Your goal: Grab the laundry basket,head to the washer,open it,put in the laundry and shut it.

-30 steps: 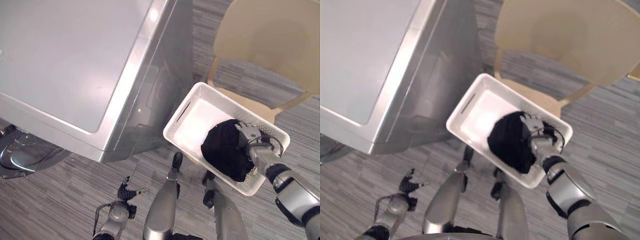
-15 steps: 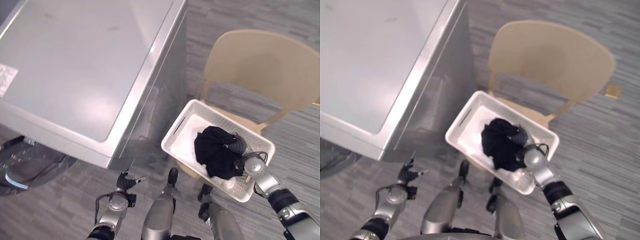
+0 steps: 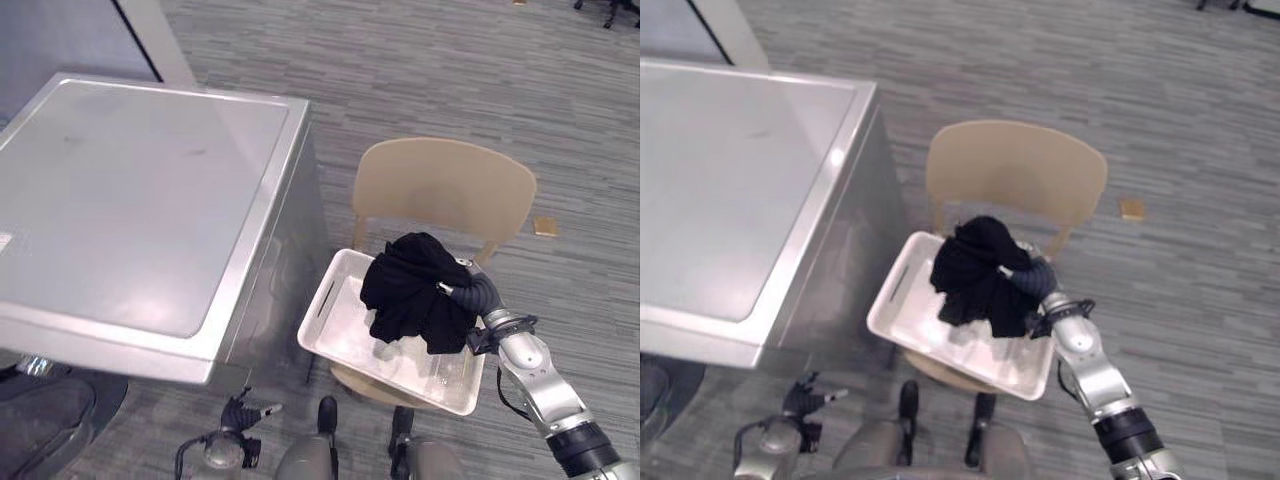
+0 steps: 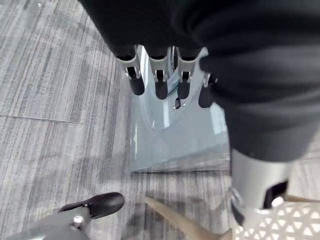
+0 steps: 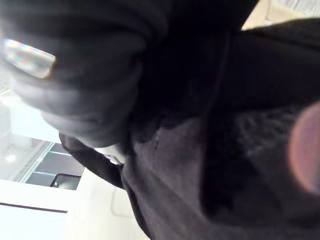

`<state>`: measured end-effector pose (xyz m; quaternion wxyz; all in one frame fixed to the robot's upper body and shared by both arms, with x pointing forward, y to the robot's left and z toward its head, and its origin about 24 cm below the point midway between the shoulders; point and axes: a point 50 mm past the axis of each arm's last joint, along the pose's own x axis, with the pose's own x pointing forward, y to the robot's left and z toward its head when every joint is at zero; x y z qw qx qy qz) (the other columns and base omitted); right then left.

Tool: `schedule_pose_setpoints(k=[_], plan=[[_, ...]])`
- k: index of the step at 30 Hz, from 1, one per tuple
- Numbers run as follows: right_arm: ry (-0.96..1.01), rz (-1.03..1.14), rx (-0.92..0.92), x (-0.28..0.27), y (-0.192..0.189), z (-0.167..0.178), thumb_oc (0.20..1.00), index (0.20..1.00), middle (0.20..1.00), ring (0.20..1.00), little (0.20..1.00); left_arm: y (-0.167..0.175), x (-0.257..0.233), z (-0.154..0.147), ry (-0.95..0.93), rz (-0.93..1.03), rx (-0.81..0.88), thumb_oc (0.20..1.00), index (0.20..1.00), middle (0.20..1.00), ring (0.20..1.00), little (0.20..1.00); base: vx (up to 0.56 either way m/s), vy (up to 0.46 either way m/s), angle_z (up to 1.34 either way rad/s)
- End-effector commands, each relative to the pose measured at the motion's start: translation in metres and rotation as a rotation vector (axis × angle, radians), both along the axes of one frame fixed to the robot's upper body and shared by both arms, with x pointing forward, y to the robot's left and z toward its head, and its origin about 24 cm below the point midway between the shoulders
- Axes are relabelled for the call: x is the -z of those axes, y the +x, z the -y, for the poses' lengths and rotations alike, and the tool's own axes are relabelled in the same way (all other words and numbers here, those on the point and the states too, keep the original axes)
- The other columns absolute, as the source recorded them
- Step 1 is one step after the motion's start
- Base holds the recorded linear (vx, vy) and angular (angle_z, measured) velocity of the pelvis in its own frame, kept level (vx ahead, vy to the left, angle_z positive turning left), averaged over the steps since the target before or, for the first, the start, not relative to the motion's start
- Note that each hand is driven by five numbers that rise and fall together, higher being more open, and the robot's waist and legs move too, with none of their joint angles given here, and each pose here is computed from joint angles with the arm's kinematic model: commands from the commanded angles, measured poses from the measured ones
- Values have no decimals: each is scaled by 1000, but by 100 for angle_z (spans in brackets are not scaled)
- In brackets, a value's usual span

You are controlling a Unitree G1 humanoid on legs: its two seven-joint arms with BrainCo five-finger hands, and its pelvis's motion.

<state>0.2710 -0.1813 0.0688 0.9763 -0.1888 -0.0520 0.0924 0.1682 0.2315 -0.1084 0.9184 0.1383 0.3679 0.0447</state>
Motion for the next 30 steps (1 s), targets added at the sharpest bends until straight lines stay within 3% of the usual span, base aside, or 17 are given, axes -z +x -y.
schedule_pose_setpoints(k=[1, 8, 13, 18, 30], plan=[[37, 240, -63, -44, 5, -17, 200, 200, 200, 200, 200, 25, -24, -3, 34, 160, 44, 1000, 1000, 1000, 1000, 1000, -226, -168, 79], [74, 260, -44, -53, 16, -20, 200, 200, 200, 200, 200, 27, -38, 10, -61, 258, 26, 1000, 1000, 1000, 1000, 1000, -301, -167, 11], [94, 267, -44, -56, 15, -18, 200, 200, 200, 200, 200, 54, -77, 37, -90, 451, 187, 1000, 1000, 1000, 1000, 1000, -350, -23, 81], [208, 285, -145, -65, 9, -39, 200, 200, 200, 200, 200, 82, -125, 81, -115, 675, 407, 1000, 1000, 1000, 1000, 1000, -166, 52, 83], [379, 261, -255, -72, 13, -90, 200, 200, 200, 200, 200, 106, -174, 155, -134, 879, 652, 1000, 1000, 1000, 1000, 1000, -15, 153, 39]])
